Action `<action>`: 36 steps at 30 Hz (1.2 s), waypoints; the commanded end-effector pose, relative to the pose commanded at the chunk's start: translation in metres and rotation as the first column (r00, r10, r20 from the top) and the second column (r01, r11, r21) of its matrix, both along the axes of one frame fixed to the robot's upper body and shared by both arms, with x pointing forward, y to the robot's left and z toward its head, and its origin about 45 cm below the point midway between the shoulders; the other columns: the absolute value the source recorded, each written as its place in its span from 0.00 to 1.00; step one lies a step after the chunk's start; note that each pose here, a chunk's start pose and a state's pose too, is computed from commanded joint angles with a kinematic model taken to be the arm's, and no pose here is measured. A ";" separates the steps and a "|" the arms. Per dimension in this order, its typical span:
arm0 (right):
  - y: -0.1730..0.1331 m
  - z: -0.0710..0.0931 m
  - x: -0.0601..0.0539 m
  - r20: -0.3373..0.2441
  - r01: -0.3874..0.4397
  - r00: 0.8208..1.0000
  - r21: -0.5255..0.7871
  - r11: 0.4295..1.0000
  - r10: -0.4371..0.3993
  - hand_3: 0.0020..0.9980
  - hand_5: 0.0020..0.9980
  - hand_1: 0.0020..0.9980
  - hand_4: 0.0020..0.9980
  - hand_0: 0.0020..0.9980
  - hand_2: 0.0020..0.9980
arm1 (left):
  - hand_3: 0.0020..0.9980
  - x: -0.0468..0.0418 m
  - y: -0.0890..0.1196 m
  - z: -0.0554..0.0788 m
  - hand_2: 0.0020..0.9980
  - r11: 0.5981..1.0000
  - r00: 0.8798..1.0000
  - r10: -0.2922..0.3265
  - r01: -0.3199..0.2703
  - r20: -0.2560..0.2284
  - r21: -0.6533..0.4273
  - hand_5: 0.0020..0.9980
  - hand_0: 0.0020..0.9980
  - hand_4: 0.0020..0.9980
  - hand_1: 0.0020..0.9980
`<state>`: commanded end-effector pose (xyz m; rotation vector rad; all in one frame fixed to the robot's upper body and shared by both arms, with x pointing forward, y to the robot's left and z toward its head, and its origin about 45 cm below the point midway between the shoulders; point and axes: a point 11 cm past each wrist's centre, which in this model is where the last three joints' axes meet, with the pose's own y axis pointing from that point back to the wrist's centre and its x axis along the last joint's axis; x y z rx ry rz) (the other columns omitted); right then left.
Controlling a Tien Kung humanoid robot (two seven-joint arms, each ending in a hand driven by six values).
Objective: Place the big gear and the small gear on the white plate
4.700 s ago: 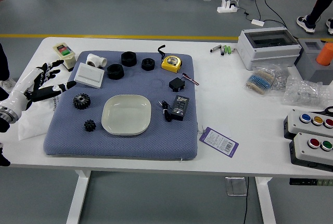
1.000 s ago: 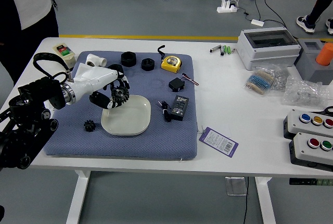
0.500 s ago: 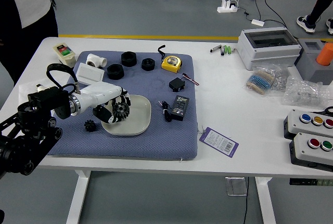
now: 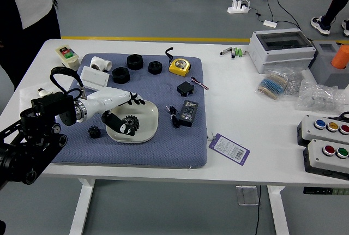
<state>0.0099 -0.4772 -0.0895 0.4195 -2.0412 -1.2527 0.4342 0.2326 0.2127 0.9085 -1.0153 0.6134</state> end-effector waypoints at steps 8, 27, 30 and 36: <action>0.000 0.000 -0.003 -0.006 -0.001 1.000 0.001 1.000 0.001 0.58 0.68 0.67 0.80 0.67 0.75 | 0.81 -0.0032 0.013 0.021 0.82 0.998 0.999 0.034 -0.032 -0.022 0.061 0.30 0.68 1.00 0.75; 0.004 -0.002 -0.011 -0.022 -0.002 1.000 0.008 1.000 0.003 0.58 0.68 0.67 0.80 0.67 0.74 | 0.79 -0.0313 0.081 0.003 0.77 0.976 0.972 0.208 -0.199 -0.106 0.089 0.16 0.67 1.00 0.72; 0.005 -0.003 -0.011 -0.024 -0.003 1.000 0.010 1.000 0.003 0.57 0.68 0.67 0.80 0.67 0.75 | 0.69 -0.0323 0.083 -0.004 0.73 0.973 0.969 0.224 -0.216 -0.103 0.083 0.08 0.64 0.93 0.67; 0.004 -0.002 -0.010 -0.020 0.001 1.000 0.009 1.000 -0.001 0.57 0.68 0.68 0.80 0.67 0.75 | 0.63 -0.0325 0.085 -0.010 0.65 0.971 0.967 0.235 -0.228 -0.099 0.075 0.06 0.60 0.87 0.62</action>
